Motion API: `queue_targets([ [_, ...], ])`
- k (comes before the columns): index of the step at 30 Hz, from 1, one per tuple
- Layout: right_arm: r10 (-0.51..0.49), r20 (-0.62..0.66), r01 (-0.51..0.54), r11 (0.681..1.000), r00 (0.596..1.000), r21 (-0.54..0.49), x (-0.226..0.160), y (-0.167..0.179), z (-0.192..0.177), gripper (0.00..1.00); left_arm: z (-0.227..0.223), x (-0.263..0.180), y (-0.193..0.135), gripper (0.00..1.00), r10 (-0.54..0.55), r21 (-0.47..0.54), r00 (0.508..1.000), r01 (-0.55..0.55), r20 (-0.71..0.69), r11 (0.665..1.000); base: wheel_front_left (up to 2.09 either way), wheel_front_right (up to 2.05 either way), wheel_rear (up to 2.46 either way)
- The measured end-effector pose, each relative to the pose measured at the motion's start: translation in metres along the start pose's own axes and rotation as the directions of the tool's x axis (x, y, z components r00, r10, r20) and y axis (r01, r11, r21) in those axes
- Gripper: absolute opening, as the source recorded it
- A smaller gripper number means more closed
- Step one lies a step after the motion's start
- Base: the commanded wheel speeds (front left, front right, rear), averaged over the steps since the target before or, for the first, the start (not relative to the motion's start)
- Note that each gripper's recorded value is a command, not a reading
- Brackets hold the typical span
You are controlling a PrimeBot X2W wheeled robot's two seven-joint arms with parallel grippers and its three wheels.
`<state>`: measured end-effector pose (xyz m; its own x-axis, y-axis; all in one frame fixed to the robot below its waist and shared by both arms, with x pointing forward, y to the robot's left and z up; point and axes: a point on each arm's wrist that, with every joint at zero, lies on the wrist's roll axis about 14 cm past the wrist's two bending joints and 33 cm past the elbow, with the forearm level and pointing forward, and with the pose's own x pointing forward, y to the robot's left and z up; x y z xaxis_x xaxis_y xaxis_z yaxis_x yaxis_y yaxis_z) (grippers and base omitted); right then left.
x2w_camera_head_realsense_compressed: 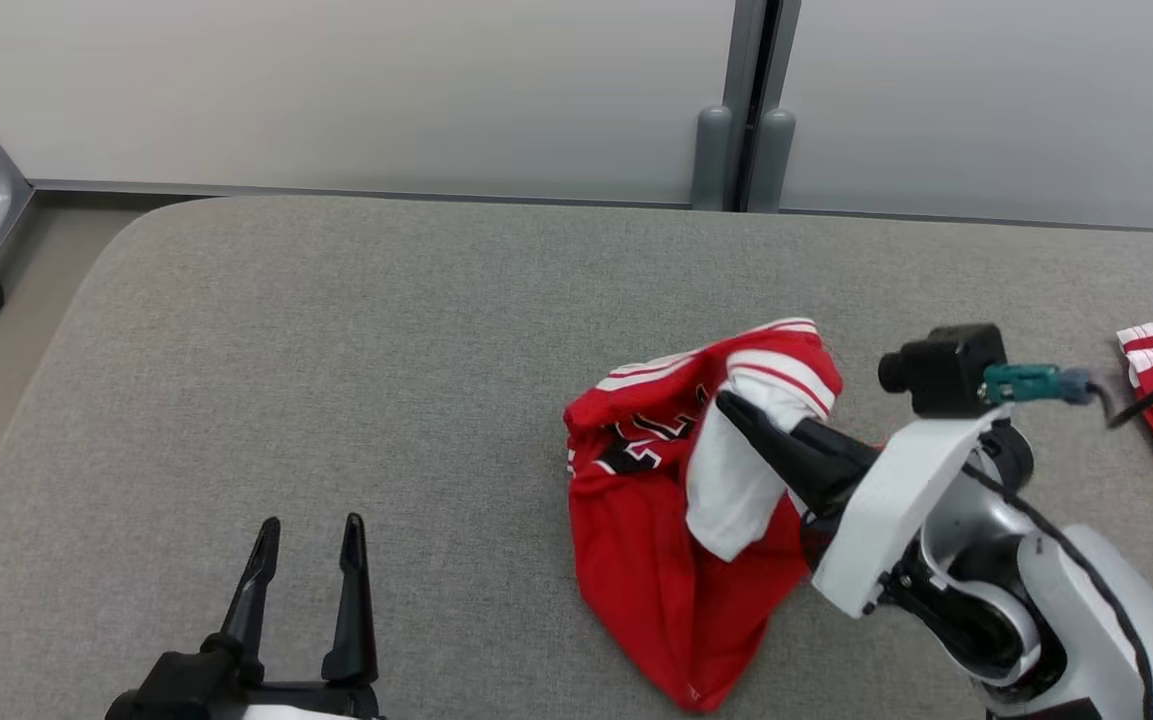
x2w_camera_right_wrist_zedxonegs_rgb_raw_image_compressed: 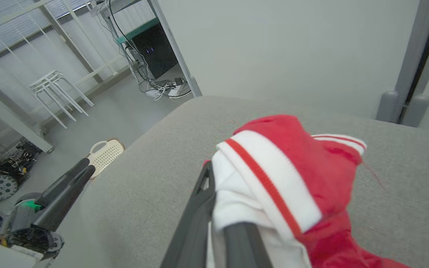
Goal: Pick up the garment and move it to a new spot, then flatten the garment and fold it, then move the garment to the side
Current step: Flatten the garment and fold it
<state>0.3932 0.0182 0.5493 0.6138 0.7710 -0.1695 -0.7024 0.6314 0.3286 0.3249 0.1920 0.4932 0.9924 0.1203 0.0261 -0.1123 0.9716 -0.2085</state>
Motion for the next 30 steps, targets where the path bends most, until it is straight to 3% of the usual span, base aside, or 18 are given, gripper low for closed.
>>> queue_targets([
  [9,0.263,0.107,-0.269,0.962,0.959,0.050,0.014,0.083,0.086,0.00,0.009,-0.010,-0.007,1.00,0.002,-0.044,1.000,0.000,0.030,0.999,0.00,0.00,0.00],
  [17,0.348,0.269,-0.380,0.922,0.898,0.074,0.017,0.105,0.163,0.00,0.018,-0.021,-0.013,1.00,0.007,-0.076,0.998,-0.002,0.061,0.997,0.00,0.00,0.00],
  [20,0.326,0.319,-0.369,0.926,0.890,0.084,0.022,0.101,0.181,0.00,0.018,-0.026,-0.016,1.00,0.000,-0.088,0.998,0.005,0.063,0.996,0.00,0.00,0.00],
  [23,0.261,0.310,-0.308,0.945,0.914,0.112,0.031,0.082,0.177,0.00,0.016,-0.028,-0.020,1.00,-0.006,-0.098,0.998,0.011,0.055,0.995,0.00,0.00,0.00],
  [27,0.115,0.246,-0.164,0.969,0.962,0.187,0.037,0.035,0.142,0.00,0.012,-0.029,-0.023,1.00,-0.009,-0.106,0.999,0.014,0.040,0.994,0.00,0.00,0.00],
  [30,0.004,0.165,-0.047,0.965,0.986,0.258,0.033,-0.004,0.102,0.00,0.009,-0.025,-0.024,1.00,-0.015,-0.104,0.999,0.018,0.028,0.994,0.00,0.00,0.00],
])
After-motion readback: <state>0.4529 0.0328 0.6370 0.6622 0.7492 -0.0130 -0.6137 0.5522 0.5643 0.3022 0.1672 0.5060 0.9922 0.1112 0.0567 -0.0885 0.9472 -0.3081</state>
